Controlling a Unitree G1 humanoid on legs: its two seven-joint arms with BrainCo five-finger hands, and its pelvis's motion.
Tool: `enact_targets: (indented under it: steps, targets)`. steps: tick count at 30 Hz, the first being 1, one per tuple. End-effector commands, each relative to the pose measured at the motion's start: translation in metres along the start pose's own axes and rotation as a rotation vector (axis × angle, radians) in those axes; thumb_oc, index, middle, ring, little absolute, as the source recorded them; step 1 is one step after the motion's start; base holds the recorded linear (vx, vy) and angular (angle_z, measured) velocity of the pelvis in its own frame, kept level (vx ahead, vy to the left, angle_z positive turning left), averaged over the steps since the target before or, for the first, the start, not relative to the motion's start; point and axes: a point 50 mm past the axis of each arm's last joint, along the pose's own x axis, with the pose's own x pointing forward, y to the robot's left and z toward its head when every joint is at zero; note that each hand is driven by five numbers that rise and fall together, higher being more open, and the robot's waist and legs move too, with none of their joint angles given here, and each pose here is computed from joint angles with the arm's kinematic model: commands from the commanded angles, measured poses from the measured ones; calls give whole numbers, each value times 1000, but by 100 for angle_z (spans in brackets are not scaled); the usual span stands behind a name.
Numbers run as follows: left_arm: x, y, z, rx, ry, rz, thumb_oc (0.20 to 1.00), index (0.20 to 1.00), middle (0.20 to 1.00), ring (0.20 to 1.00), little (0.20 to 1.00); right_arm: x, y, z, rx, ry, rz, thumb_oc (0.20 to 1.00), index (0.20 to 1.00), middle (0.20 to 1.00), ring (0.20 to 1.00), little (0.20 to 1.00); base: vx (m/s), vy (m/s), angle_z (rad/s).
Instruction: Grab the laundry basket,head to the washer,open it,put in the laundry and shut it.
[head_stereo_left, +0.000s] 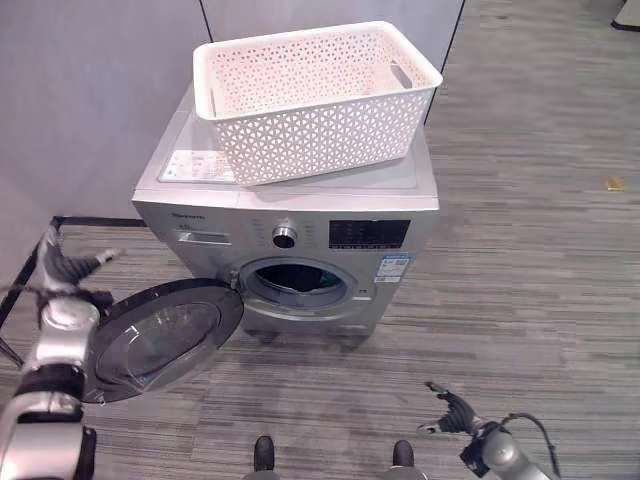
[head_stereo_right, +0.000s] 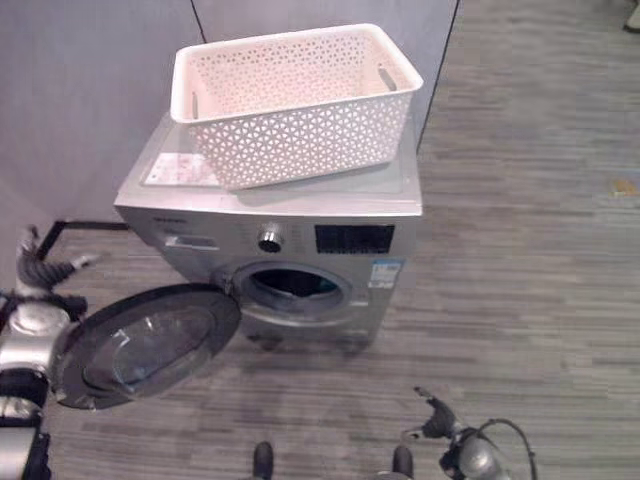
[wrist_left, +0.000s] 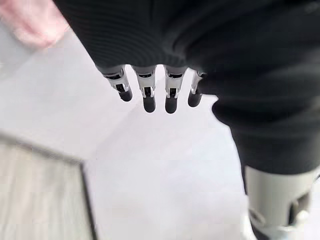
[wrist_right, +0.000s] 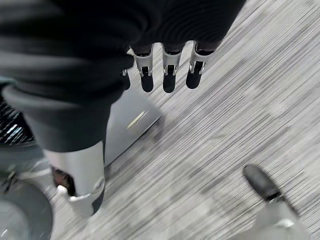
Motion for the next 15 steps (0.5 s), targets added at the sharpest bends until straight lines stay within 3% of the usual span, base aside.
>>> enact_targets:
  steps: [1,6,13,15]
  targets:
    - [17,28,10,-10,23,113,1000,1000,1000,1000,1000,0,-15,11,-84,-66,-2,1000,1000,1000,1000,1000,-49,62,-27]
    - [36,56,38,35,31,174,1000,1000,1000,1000,1000,5,-24,28,-102,-121,-11,1000,1000,1000,1000,1000,-96,29,-14]
    - [46,146,80,237,79,393,1000,1000,1000,1000,1000,-6,-63,57,-127,-263,-95,1000,1000,1000,1000,1000,-132,-22,-18]
    - [45,157,87,250,70,427,1000,1000,1000,1000,1000,-9,-69,60,-129,-283,-111,1000,1000,1000,1000,1000,-61,-19,0]
